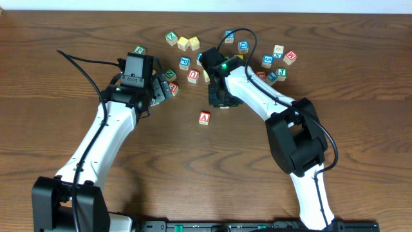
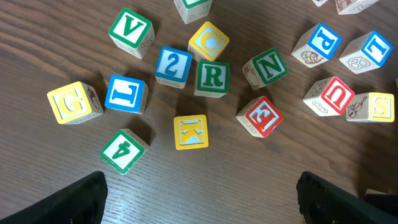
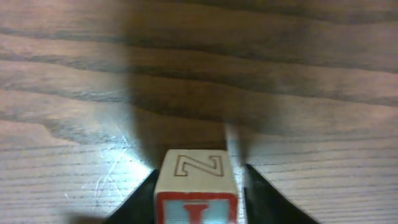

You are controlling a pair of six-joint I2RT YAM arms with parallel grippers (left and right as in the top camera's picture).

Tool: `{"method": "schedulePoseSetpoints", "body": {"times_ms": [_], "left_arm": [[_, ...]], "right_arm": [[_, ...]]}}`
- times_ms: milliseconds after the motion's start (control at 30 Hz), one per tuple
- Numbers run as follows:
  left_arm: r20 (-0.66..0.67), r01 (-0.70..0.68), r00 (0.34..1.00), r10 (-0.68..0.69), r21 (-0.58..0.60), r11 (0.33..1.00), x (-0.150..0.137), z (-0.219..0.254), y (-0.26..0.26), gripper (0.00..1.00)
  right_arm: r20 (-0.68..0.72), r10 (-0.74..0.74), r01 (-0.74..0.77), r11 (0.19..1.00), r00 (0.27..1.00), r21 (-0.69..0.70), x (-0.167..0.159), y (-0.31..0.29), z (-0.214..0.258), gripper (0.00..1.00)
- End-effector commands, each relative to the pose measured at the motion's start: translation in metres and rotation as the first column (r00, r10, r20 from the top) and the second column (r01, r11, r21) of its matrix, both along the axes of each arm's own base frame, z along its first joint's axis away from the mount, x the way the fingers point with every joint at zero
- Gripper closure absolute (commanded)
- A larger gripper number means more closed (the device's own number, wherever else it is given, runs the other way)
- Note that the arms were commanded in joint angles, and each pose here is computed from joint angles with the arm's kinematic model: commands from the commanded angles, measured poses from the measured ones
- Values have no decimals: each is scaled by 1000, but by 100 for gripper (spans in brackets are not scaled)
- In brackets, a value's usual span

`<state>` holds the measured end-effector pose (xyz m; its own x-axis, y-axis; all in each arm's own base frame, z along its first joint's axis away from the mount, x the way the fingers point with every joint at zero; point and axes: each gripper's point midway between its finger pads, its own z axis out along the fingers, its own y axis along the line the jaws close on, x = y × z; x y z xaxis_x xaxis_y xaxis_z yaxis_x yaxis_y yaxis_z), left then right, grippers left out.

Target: Spell out AI2

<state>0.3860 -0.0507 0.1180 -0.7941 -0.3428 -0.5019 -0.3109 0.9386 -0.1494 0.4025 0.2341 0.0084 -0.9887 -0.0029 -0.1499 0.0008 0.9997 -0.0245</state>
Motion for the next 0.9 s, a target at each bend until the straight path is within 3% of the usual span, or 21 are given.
{"method": "schedulePoseSetpoints", "body": {"times_ms": [0,267,600,767,867], "left_arm": [[13,-5,1000,5,9,1000,3,5,3,4],[13,-5,1000,5,9,1000,3,5,3,4],[13,-5,1000,5,9,1000,3,5,3,4],[19,-19,1000,19,-12,1000,4,5,1,4],[29,68,997,-70,58,996,7,10,5,4]], "right_arm": [[18,-24,24,1000,1000,-11,3,-6,4,58],[42,-22,22,1000,999,4,10,-3,13,54],[188,45,-64,993,981,98,17,8,111,47],[142,81,-109,975,987,195,0,29,117,45],[87,107,-125,966,990,228,-12,40,103,47]]}}
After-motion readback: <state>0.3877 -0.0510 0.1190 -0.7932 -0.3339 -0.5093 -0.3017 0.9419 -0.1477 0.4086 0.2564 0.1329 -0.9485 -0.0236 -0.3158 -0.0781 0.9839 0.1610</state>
